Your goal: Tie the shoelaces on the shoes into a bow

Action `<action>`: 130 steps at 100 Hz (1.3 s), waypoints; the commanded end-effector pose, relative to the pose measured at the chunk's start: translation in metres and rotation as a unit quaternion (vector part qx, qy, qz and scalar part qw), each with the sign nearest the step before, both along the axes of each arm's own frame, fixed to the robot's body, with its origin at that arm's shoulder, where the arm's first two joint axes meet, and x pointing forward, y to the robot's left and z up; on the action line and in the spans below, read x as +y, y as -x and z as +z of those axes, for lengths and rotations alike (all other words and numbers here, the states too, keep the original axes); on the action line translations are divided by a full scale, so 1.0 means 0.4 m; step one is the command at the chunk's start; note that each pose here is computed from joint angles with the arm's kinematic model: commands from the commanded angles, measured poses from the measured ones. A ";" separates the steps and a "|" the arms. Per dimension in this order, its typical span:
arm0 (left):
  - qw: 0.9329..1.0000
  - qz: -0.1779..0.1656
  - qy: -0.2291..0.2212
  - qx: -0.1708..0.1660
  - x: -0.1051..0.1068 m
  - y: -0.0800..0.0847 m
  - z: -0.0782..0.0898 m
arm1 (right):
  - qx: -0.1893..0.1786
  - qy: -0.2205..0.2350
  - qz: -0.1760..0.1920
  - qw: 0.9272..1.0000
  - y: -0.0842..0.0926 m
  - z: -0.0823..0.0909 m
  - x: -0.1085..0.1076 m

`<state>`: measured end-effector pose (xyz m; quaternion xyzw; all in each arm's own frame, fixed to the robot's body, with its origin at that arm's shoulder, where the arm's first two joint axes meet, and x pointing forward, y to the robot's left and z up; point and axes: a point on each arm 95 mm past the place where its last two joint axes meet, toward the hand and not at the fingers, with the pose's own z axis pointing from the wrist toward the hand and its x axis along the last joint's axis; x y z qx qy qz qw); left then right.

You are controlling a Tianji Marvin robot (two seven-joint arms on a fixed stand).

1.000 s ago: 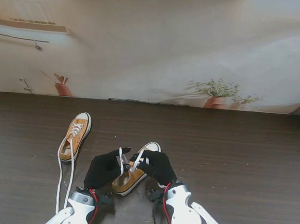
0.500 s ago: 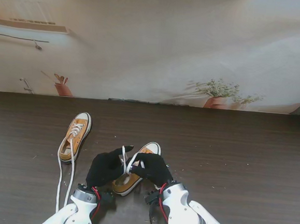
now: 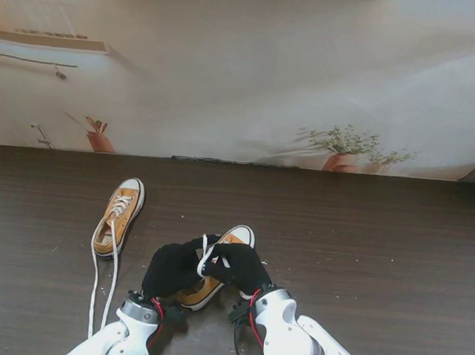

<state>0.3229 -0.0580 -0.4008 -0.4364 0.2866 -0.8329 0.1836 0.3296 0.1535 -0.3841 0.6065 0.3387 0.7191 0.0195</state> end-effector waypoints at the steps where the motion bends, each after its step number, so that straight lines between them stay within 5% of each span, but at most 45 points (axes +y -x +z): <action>1: 1.000 -0.002 -0.028 0.005 0.021 0.004 -0.017 | 0.003 0.003 0.005 1.000 0.000 0.001 0.003; 130: 0.998 -0.014 -0.057 0.008 0.027 0.014 -0.021 | 0.035 -0.020 -0.034 0.999 0.007 0.048 0.009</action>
